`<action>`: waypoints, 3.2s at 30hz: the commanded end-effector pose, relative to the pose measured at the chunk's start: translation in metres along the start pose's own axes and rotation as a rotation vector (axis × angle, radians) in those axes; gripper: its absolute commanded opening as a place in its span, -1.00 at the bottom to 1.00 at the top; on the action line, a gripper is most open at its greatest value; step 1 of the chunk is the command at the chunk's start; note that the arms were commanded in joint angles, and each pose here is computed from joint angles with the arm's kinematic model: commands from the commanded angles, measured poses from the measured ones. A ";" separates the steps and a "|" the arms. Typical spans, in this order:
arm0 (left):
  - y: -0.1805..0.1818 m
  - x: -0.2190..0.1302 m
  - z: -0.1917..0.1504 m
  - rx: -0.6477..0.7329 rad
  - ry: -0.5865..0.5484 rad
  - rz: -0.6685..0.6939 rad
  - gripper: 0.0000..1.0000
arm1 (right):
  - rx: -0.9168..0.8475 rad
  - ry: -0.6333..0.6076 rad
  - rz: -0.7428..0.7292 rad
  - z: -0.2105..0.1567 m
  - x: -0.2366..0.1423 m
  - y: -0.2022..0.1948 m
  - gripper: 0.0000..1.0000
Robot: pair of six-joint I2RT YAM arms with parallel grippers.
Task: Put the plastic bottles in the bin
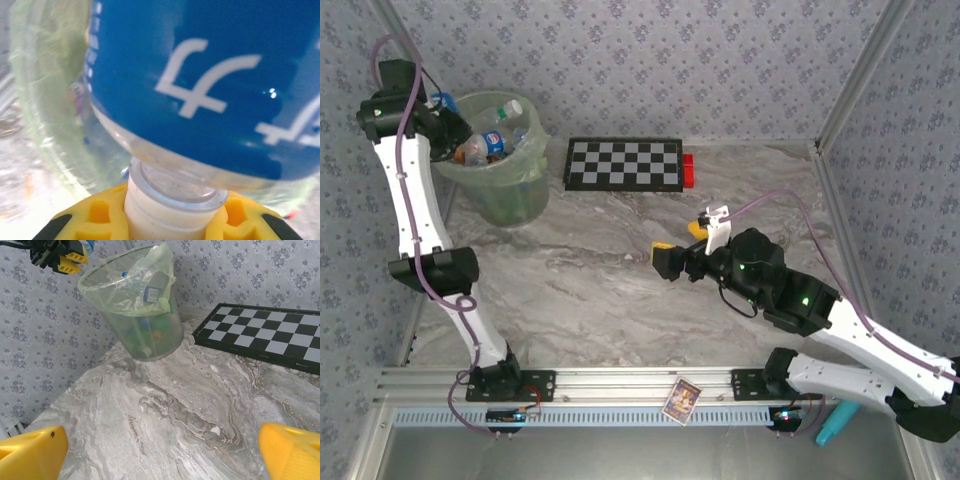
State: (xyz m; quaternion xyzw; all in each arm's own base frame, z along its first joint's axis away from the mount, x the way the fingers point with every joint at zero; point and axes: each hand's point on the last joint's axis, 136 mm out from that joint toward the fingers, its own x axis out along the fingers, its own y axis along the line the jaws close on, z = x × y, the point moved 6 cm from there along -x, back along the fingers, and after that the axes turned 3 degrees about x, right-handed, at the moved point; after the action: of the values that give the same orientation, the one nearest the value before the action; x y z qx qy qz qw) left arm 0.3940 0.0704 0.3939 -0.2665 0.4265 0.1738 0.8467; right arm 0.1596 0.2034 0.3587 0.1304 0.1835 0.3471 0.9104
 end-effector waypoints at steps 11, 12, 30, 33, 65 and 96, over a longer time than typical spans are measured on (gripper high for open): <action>0.011 0.025 0.004 0.156 -0.026 0.270 -0.52 | 0.016 0.001 -0.020 -0.005 -0.010 -0.014 0.99; 0.010 0.027 0.004 0.160 -0.027 0.269 -0.52 | 0.021 0.001 -0.022 -0.006 -0.011 -0.016 0.99; 0.006 -0.028 0.005 0.154 -0.170 0.272 0.65 | 0.067 0.006 -0.020 -0.006 -0.008 -0.029 0.99; -0.003 -0.038 0.003 0.164 -0.200 0.227 0.67 | 0.069 0.005 -0.025 -0.007 -0.008 -0.030 0.99; -0.010 0.029 0.101 -0.024 -0.488 0.042 0.99 | 0.112 0.001 -0.096 -0.019 -0.025 -0.047 0.99; -0.048 0.064 0.076 0.135 -0.302 -0.182 0.99 | 0.145 -0.021 -0.130 -0.014 -0.018 -0.056 0.99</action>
State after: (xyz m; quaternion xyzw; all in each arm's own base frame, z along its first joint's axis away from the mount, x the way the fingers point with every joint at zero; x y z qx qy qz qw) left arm 0.5092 0.0829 0.3777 -0.2265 0.2988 0.1155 0.9198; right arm 0.1729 0.1547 0.3265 0.1734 0.2158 0.2769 0.9202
